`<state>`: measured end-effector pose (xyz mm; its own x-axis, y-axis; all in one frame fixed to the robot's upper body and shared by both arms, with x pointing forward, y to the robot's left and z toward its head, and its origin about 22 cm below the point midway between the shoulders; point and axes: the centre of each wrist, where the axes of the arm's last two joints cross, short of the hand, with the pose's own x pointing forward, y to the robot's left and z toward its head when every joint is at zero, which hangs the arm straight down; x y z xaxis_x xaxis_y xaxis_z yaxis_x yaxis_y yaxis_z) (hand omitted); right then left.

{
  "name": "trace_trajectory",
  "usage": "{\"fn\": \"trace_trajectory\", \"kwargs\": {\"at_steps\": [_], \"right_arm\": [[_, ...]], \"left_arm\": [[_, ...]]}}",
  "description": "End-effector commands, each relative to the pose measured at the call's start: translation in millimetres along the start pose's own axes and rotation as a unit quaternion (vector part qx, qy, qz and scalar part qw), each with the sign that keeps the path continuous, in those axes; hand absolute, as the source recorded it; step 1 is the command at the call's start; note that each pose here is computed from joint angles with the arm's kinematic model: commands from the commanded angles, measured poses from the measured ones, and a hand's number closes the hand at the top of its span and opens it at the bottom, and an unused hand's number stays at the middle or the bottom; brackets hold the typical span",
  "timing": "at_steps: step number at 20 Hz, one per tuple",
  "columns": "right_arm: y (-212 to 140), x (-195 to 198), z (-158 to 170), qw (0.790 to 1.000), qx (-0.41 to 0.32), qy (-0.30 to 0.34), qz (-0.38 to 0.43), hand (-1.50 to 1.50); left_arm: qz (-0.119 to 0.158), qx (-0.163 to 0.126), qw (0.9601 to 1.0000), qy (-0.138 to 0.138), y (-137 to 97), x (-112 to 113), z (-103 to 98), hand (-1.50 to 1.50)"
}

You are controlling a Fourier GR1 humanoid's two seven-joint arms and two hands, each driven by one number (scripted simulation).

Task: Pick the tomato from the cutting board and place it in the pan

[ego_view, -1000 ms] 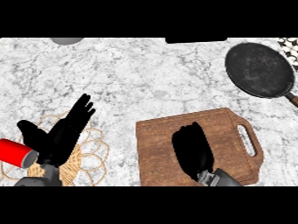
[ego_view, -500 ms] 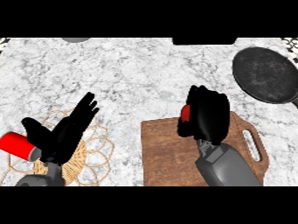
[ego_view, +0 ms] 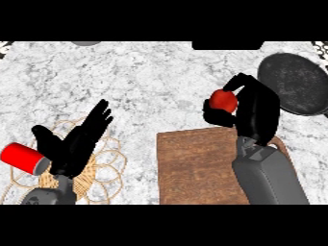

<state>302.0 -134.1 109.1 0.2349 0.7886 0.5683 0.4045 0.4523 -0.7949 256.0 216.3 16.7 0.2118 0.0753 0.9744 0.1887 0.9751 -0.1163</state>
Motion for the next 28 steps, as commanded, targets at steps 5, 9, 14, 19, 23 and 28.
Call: {"fn": "trace_trajectory", "kwargs": {"at_steps": [5, 9, 14, 19, 23, 28], "right_arm": [[12, -68, -60, 0.999, -0.038, 0.028, 0.012, 1.50], [20, -95, -94, 0.996, -0.058, 0.023, 0.056, 1.50], [18, -146, -118, 0.989, -0.126, 0.034, 0.068, 1.50], [-1, -163, -154, 0.976, -0.195, 0.067, 0.068, 1.50], [-15, -204, -158, 0.970, -0.223, 0.077, 0.054, 1.50], [-33, -219, -171, 0.969, -0.228, 0.082, 0.047, 1.50]], "left_arm": [[-0.006, -0.006, 1.0000, 0.003, -1, -16, 2, 0.00], [-0.007, 0.001, 1.0000, 0.003, -4, -14, -3, 0.00], [-0.015, -0.011, 0.9998, -0.001, 1, 0, 6, 0.00], [-0.009, -0.020, 0.9997, -0.005, -8, 2, 6, 0.00], [-0.002, -0.023, 0.9997, -0.005, -17, -9, -4, 0.00], [-0.015, -0.037, 0.9991, -0.013, -11, 6, -6, 0.00]]}}
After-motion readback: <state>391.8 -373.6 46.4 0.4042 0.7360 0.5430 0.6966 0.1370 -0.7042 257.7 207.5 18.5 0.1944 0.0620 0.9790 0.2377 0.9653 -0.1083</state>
